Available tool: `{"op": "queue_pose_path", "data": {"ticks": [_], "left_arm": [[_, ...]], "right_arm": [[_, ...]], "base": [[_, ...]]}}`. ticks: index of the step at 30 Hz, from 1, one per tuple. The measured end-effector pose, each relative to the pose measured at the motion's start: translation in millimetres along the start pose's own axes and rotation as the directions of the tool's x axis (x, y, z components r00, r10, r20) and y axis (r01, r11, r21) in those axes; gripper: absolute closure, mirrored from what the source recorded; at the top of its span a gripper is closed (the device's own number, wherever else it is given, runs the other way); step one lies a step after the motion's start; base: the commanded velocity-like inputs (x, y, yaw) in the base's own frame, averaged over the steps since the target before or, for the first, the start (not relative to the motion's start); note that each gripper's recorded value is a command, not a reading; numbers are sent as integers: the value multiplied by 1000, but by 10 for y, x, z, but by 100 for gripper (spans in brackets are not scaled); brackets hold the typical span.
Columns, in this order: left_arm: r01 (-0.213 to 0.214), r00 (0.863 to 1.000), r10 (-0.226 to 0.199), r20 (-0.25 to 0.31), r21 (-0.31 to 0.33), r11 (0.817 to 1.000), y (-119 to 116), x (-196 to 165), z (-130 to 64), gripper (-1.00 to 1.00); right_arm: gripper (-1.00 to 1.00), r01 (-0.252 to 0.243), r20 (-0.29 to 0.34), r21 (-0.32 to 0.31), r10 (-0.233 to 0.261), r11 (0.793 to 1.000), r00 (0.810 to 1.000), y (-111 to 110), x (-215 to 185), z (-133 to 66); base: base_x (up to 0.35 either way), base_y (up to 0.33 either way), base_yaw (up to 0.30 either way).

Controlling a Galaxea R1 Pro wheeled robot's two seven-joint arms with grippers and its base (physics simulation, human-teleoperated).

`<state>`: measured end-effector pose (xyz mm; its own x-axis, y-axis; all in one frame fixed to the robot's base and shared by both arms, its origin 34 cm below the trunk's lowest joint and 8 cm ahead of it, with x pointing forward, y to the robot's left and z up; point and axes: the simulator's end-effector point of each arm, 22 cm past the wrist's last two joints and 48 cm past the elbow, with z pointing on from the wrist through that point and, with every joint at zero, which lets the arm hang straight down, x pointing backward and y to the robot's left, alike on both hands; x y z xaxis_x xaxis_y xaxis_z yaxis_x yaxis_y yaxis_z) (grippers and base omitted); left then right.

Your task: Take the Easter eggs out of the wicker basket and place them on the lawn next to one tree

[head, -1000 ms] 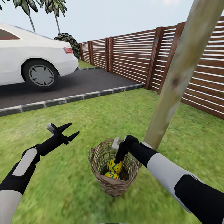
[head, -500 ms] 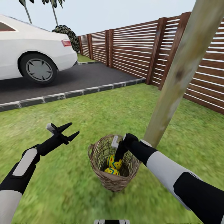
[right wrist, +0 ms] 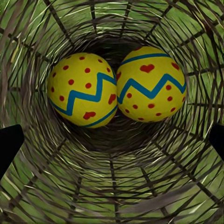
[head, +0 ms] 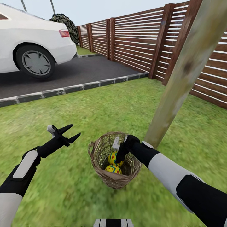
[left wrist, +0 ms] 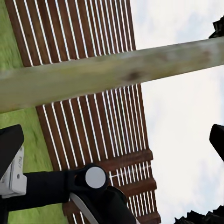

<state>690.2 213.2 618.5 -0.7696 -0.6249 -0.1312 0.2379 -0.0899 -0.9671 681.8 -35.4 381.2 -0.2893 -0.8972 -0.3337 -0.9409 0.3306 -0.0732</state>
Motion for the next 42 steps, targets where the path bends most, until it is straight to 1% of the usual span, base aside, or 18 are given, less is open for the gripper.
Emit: {"op": "queue_pose_path", "data": {"ticks": [8,17,26,34,42], "left_arm": [[26,1000,-26,3,-22,999,216,2,-28,-100],[30,1000,-29,5,-16,999,205,-2,-31,-100],[29,1000,-29,6,-15,999,197,-5,-32,-100],[29,1000,-29,5,-17,999,206,-4,-33,-100],[53,999,-53,8,-37,998,413,4,-60,-100]], "right_arm": [[-100,-6,-12,-28,5,1000,1000,58,79,185],[-100,-1,-19,-29,1,1000,1000,71,97,197],[-100,0,-25,-31,0,1000,1000,86,110,208],[-100,-1,-25,-33,0,999,1000,91,108,215],[-100,-9,-34,-62,7,998,999,156,182,393]], "base": [[0,0,0],[14,0,0],[291,0,0],[40,0,0],[0,0,0]]}}
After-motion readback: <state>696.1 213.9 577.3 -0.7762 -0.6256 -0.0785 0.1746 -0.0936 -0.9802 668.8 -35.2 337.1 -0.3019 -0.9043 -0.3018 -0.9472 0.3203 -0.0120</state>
